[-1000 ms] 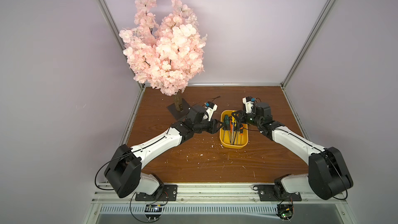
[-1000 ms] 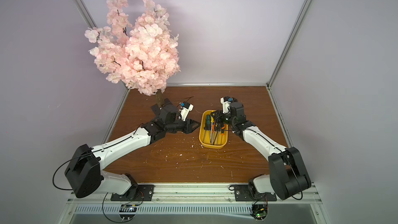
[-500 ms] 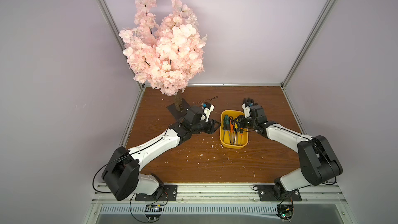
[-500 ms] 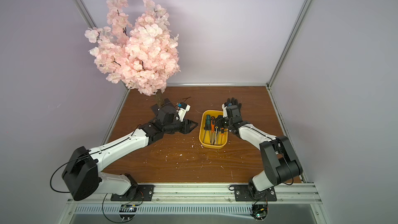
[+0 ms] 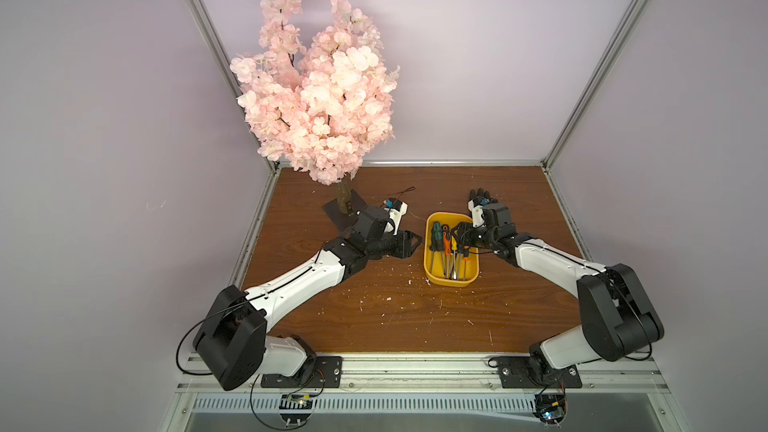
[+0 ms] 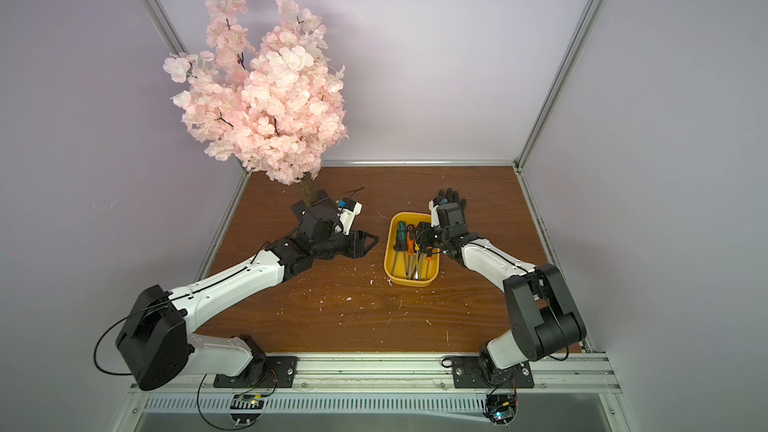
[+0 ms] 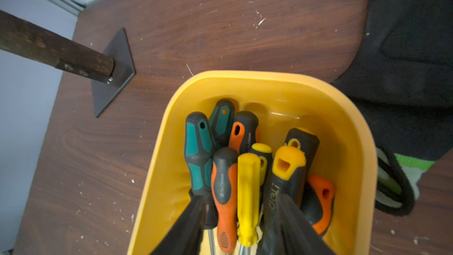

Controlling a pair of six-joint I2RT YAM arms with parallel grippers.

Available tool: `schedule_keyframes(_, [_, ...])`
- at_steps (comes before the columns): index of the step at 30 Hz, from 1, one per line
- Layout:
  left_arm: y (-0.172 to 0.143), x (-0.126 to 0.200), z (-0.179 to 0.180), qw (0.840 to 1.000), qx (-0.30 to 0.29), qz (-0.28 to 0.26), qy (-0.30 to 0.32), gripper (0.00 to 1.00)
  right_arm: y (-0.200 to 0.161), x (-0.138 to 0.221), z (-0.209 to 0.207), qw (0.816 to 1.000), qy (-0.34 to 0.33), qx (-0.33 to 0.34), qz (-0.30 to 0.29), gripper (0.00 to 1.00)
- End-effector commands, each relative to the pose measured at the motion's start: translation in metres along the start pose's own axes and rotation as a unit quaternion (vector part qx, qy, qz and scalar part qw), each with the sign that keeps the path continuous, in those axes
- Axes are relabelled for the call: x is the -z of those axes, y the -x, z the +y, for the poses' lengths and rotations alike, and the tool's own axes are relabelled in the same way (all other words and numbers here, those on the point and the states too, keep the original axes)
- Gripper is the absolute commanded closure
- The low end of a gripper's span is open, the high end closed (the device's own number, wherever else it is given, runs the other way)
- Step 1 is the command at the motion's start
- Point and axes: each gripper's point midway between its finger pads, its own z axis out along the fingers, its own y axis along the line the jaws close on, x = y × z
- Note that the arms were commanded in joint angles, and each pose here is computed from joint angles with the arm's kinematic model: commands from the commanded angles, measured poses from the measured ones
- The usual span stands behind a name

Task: Put the screwdriver on the desktop into the storage box
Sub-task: Place the screwdriver in the storage box.

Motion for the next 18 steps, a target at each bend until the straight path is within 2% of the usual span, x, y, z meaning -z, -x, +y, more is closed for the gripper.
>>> schedule_keyframes(1, [0.011,0.014,0.027,0.998,0.013,-0.027,0.058,0.32,0.040,0.026,0.018,0.998,0.003,0.033,-0.059,0.33])
schedule_keyframes(2, [0.013,0.017,0.031,0.997,0.014,-0.034,0.071,0.26,0.044,0.030,0.018,0.997,-0.001,0.038,-0.066,0.21])
schedule_keyframes(3, [0.016,0.022,0.038,0.995,0.013,-0.046,0.089,0.22,0.048,0.034,0.017,0.996,-0.006,0.044,-0.075,0.01])
schedule_keyframes(6, [0.025,0.041,0.058,0.985,0.008,-0.088,0.151,0.06,0.060,0.046,0.013,0.993,-0.022,0.058,-0.099,0.01])
schedule_keyframes(12, [0.035,0.085,0.119,0.958,0.039,-0.142,0.247,0.02,0.080,0.068,-0.016,0.985,-0.071,0.061,-0.145,0.01])
schedule_keyframes(14, [0.040,0.105,0.140,0.941,0.042,-0.167,0.291,0.00,0.088,0.080,-0.030,0.979,-0.091,0.059,-0.174,0.01])
schedule_keyframes(18, [0.038,0.147,0.186,0.890,0.028,-0.200,0.410,0.00,0.099,0.117,-0.066,0.950,-0.170,0.060,-0.256,0.01])
